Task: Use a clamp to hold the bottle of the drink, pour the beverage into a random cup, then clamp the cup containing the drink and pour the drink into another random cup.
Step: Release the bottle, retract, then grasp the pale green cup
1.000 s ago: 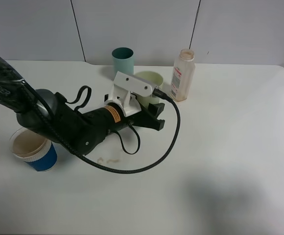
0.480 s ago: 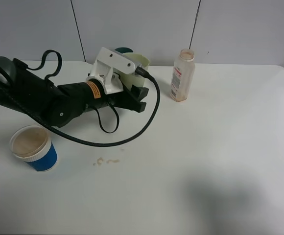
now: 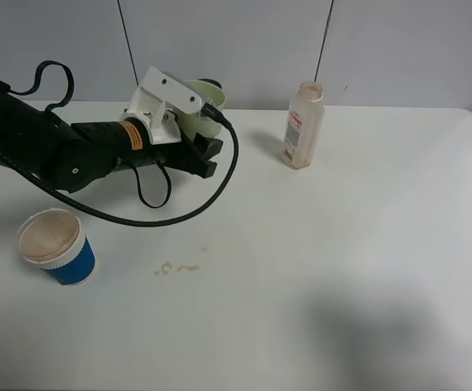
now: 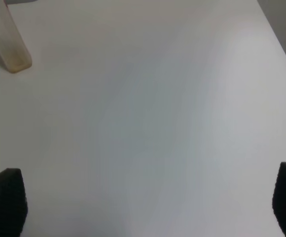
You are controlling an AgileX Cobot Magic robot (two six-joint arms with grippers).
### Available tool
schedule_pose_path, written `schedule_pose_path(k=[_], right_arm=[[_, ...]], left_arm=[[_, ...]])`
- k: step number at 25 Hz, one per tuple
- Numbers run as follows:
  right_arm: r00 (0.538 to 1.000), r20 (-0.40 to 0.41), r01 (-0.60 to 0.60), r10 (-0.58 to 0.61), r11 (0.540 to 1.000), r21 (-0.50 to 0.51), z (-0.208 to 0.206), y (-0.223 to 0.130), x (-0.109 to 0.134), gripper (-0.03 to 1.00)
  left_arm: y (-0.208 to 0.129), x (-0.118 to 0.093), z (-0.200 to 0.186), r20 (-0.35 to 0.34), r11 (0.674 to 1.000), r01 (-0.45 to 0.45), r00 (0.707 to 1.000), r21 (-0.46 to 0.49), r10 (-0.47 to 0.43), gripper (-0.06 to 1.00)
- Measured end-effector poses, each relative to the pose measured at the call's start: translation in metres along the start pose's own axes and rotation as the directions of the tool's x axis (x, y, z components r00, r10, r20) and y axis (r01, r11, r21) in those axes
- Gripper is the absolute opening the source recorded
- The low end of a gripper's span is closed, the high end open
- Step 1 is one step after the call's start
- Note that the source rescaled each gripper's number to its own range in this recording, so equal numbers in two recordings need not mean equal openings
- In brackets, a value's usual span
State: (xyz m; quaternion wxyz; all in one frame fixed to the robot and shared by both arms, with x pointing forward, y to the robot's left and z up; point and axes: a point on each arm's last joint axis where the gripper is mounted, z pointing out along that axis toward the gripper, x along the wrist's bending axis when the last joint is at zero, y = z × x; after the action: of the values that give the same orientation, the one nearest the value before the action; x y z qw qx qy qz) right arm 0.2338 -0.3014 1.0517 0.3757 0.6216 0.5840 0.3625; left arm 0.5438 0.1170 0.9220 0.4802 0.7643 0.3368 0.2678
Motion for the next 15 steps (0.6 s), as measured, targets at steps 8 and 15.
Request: schedule_pose_path(k=[8,15], right_arm=[[1.000,0.000,0.000,0.000,1.000,0.000,0.000,0.000,0.000,1.00],[1.000,0.000,0.000,0.000,1.000,0.000,0.000,0.000,0.000,1.00]], left_arm=[[0.000,0.027,-0.011,-0.041,0.997,-0.041,0.998,0.068,0.044,0.01],[0.005,0.051,-0.023,-0.095,0.997,-0.055,0.994,0.056,0.061,0.01]])
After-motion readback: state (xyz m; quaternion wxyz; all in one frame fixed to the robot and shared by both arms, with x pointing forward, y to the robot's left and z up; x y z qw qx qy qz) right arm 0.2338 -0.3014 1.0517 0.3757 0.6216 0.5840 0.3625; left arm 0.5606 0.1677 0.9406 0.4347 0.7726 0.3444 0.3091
